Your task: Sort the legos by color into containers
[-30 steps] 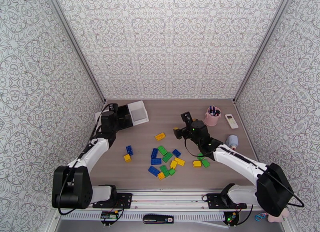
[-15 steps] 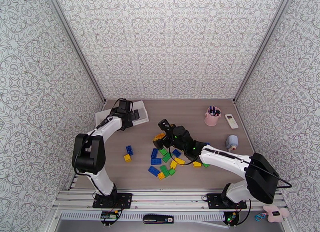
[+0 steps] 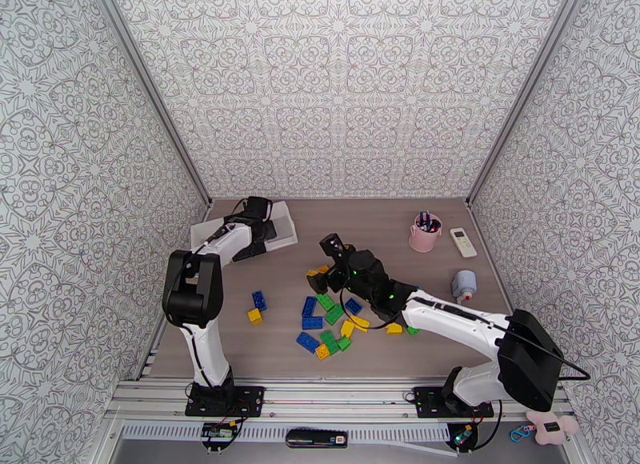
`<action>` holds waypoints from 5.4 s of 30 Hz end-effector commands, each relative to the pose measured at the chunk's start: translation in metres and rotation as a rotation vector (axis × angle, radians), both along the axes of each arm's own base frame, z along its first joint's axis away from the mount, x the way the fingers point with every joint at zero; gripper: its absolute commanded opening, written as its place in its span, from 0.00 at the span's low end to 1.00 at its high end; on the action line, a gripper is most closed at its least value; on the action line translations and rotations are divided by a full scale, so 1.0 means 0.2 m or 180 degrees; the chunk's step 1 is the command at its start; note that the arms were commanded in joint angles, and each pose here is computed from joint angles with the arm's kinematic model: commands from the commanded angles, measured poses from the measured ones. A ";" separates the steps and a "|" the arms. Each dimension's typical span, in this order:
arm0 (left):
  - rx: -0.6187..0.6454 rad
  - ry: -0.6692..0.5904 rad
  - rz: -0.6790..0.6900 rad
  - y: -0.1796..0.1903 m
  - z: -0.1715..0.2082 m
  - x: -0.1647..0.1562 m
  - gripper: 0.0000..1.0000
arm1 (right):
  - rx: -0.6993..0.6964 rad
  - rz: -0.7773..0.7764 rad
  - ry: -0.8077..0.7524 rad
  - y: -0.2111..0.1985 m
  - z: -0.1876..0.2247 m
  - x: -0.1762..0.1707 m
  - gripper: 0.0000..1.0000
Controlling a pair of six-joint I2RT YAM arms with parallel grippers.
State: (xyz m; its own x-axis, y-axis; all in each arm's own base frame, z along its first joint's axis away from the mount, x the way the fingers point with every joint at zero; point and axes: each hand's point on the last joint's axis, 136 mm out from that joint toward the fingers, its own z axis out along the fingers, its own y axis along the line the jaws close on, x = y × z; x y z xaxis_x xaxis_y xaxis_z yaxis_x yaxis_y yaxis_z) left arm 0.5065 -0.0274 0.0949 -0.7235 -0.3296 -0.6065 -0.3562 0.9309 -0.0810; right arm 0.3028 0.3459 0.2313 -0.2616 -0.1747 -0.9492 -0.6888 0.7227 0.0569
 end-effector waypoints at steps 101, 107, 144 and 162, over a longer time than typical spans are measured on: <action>0.0065 0.0026 -0.0712 -0.67 0.02 0.06 0.23 | 0.0130 -0.0691 0.0011 -0.28 -0.07 -0.02 1.00; 0.0076 0.0053 -0.1019 -0.86 0.03 0.04 0.23 | 0.0198 -0.0892 0.0003 -0.34 -0.07 -0.01 1.00; -0.0558 -0.1442 -0.2628 -1.28 0.47 -0.50 0.99 | 0.0041 -0.2519 0.1076 -1.22 -0.33 0.12 1.00; -0.0752 -0.2004 -0.4360 -1.68 0.53 -1.01 1.00 | -0.0746 -0.2732 0.2378 -1.42 -0.80 0.15 0.97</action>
State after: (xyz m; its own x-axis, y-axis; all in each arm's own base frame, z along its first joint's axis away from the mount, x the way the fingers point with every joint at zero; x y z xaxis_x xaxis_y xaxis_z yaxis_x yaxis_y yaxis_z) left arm 0.3134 -0.3520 0.1877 -0.2442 0.2523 -0.9363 0.8424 0.5334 -0.0760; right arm 0.3345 0.0591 0.0768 -0.8239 0.1891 -0.5343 0.1941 0.9798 0.0474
